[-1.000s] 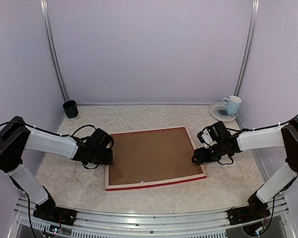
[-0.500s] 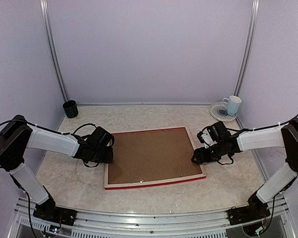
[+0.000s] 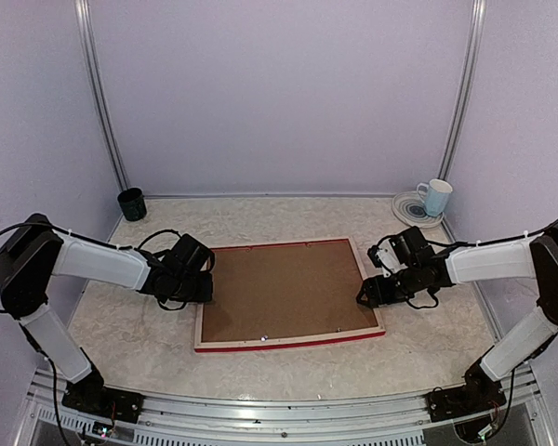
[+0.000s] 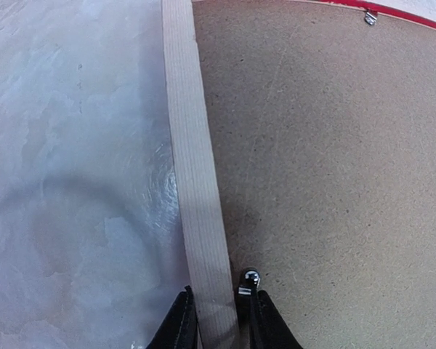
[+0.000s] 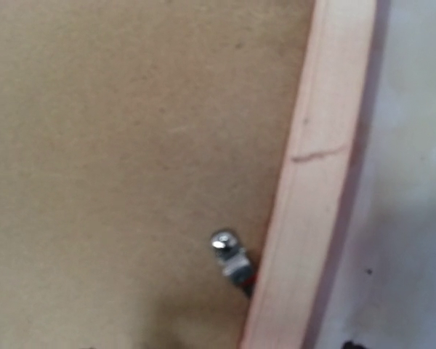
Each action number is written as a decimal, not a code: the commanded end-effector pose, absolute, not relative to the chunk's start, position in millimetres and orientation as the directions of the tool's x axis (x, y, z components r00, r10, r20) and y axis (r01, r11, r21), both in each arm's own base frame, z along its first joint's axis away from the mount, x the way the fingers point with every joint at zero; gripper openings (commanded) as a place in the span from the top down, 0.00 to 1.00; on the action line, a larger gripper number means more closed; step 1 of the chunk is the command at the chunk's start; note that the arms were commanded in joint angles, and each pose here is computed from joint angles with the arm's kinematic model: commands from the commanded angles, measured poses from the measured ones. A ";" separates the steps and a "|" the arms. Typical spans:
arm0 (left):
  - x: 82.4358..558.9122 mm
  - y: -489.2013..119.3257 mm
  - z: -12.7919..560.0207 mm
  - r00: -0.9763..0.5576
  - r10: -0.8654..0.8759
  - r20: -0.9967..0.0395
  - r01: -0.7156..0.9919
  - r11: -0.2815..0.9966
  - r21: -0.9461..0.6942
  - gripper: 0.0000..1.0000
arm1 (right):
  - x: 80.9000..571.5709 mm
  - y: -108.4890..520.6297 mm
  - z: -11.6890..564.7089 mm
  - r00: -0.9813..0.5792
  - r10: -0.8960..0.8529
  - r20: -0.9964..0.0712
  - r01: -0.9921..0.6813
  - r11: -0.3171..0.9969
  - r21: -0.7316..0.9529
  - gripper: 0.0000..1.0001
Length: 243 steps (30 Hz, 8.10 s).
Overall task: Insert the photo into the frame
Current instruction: Press the fastener onto the backboard.
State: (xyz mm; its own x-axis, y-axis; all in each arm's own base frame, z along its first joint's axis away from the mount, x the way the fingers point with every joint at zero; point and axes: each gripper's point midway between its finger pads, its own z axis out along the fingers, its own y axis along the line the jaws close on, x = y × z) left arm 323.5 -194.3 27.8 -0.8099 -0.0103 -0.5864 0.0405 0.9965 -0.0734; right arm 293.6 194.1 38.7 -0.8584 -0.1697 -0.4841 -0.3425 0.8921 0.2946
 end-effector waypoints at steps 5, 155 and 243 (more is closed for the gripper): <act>334.3 -183.3 55.6 -0.807 -0.012 -0.590 0.027 0.998 -0.057 0.42 | 292.5 198.8 54.3 -0.838 -0.168 -0.519 -0.377 0.866 0.328 0.27; 332.9 -161.8 46.5 -0.881 0.045 -0.472 0.008 0.997 0.079 0.71 | 318.9 190.8 24.2 -0.848 -0.239 -0.473 -0.308 0.949 0.072 0.78; 303.8 -173.8 -4.8 -0.937 0.170 -0.304 0.124 0.978 0.166 0.84 | 318.4 191.1 28.4 -0.838 -0.247 -0.487 -0.321 0.944 0.074 0.78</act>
